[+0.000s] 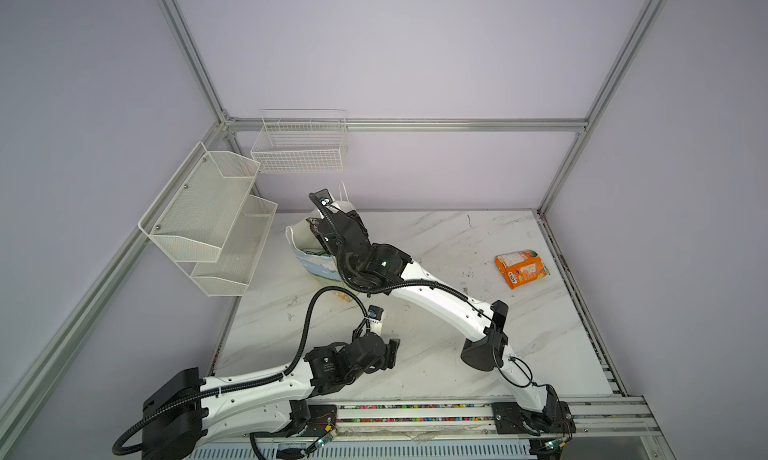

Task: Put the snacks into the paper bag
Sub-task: 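Lower the purple M&M's bag into the paper bag with the right gripper, then open the right gripper and lift it out of the paper bag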

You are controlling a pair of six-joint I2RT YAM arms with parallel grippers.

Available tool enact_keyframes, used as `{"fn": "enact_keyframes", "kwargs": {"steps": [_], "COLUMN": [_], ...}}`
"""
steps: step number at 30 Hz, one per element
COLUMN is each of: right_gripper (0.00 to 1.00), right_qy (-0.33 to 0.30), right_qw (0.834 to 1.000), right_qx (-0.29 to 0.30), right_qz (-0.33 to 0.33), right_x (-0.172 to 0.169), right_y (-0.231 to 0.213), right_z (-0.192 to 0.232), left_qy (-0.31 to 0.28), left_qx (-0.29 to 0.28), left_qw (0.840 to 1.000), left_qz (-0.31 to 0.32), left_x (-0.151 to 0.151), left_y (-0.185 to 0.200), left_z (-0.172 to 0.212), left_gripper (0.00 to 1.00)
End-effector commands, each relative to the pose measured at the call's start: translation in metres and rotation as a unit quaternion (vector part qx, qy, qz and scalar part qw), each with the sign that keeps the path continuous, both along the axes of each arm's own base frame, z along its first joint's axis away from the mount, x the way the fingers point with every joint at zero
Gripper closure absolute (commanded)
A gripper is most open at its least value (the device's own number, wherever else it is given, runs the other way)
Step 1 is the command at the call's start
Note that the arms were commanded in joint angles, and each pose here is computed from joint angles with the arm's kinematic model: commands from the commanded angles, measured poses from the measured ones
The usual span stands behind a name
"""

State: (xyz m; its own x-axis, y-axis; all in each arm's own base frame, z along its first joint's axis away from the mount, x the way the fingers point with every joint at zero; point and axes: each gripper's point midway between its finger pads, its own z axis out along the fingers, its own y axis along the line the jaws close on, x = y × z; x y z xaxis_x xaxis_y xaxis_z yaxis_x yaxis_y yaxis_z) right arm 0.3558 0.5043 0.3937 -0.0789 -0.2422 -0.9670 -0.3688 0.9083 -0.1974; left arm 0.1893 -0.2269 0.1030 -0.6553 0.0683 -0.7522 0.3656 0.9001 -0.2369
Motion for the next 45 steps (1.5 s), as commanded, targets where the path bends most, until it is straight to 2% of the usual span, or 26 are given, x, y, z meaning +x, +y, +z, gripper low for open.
{"fn": "enact_keyframes", "kwargs": {"steps": [1, 31, 33, 36, 38, 40, 45], "right_gripper": [1.00, 1.00, 0.96, 0.62, 0.52, 0.48, 0.47], "right_qy": [-0.023, -0.039, -0.039, -0.036, -0.033, -0.032, -0.026], "right_qw": [1.000, 0.999, 0.999, 0.999, 0.999, 0.999, 0.999], "right_qx": [0.004, -0.022, -0.019, -0.012, -0.007, -0.001, 0.020], "right_qz": [-0.012, -0.025, -0.024, -0.014, -0.009, -0.005, 0.006], "right_x": [0.001, 0.005, 0.004, 0.002, 0.000, -0.001, -0.006], "right_y": [0.001, 0.002, 0.001, 0.002, 0.002, 0.001, -0.004], "right_z": [0.010, 0.006, 0.008, 0.011, 0.013, 0.016, 0.027], "left_qy": [-0.005, -0.002, -0.002, -0.001, -0.001, -0.002, -0.003], "left_qx": [0.003, 0.005, 0.005, 0.005, 0.005, 0.005, 0.003], "left_qw": [1.000, 1.000, 1.000, 1.000, 1.000, 1.000, 1.000], "left_qz": [0.007, 0.014, 0.013, 0.013, 0.012, 0.012, 0.012], "left_x": [0.000, -0.003, -0.003, -0.003, -0.004, -0.004, -0.004], "left_y": [0.004, 0.007, 0.006, 0.006, 0.006, 0.006, 0.006], "left_z": [-0.003, -0.005, -0.005, -0.006, -0.006, -0.005, -0.004], "left_gripper": [0.19, 0.19, 0.19, 0.19, 0.19, 0.19, 0.19]}}
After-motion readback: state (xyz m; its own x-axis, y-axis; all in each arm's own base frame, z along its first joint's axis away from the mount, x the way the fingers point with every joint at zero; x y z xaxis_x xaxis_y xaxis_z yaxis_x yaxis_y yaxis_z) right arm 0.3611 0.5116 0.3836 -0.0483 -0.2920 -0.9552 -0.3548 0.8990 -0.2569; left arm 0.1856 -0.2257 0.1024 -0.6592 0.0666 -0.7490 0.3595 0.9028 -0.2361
